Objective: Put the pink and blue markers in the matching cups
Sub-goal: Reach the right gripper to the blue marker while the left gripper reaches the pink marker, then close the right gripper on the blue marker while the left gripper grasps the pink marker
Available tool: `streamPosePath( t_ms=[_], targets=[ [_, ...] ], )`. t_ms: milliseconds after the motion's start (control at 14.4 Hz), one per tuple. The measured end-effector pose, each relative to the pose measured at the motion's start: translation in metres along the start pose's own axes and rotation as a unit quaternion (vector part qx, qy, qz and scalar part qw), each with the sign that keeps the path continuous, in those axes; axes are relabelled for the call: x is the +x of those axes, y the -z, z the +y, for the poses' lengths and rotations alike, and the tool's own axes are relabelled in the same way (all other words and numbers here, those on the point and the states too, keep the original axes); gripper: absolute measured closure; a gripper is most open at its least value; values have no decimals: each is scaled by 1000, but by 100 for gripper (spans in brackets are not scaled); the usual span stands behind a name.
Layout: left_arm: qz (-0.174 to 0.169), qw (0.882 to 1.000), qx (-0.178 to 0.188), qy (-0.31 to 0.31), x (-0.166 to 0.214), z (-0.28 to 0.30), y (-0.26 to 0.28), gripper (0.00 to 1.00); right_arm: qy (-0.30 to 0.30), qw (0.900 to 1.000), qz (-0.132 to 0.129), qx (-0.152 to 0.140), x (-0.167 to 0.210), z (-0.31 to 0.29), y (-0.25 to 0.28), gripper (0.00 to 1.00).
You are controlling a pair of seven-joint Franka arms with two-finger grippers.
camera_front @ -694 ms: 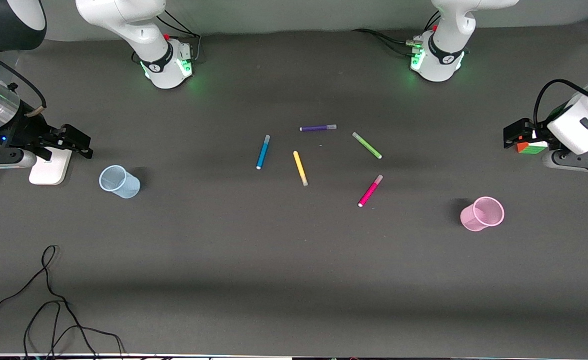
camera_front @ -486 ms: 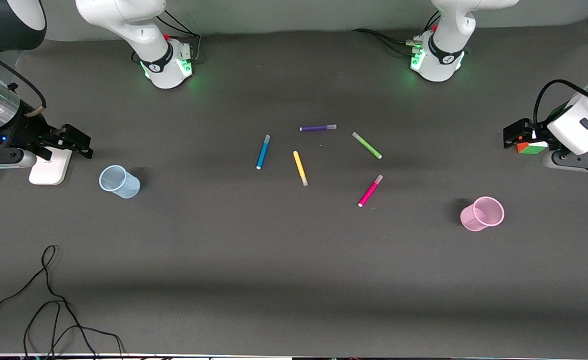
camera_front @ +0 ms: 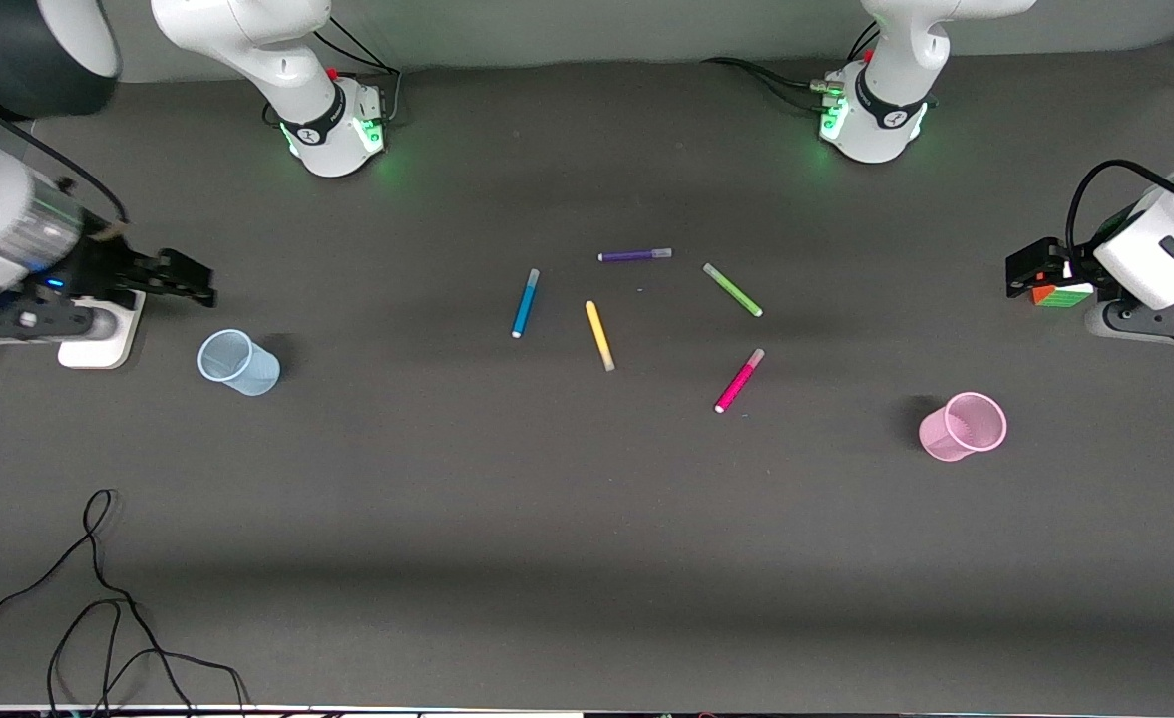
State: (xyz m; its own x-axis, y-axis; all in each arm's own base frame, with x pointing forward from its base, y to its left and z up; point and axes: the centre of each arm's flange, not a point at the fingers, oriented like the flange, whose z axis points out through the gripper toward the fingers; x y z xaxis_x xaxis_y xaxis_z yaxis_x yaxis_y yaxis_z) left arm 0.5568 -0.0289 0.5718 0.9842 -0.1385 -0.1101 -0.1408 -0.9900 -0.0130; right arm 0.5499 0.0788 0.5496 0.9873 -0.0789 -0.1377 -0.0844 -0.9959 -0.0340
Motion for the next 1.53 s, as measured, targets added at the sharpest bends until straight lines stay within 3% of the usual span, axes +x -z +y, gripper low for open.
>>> streamPosePath(
  t_ms=[139, 347, 486, 764, 972, 1181, 1528],
  targets=[
    [3, 1000, 1, -15, 2, 7, 0, 0, -26, 998, -46, 30, 8, -37, -37, 0],
    [1, 998, 3, -66, 8, 44, -6, 0, -32, 989, -133, 50, 14, -100, -113, 0],
    [-9, 995, 4, -102, 16, 84, -21, 0, -48, 979, -191, 49, 9, -148, -170, 0],
    [-2, 986, 6, -166, 33, 159, -59, 0, -102, 955, -270, 66, 4, -201, -264, 0],
    [-2, 983, 7, -183, 32, 180, -81, 0, -128, 949, -281, 70, 11, -209, -318, 0],
    [2, 983, 1, -186, 32, 184, -109, 2, -148, 953, -259, 54, -1, -245, -355, 0],
    [-7, 977, -3, -212, 27, 215, -208, 2, -156, 958, -238, 31, -19, -271, -395, 0]
  ],
)
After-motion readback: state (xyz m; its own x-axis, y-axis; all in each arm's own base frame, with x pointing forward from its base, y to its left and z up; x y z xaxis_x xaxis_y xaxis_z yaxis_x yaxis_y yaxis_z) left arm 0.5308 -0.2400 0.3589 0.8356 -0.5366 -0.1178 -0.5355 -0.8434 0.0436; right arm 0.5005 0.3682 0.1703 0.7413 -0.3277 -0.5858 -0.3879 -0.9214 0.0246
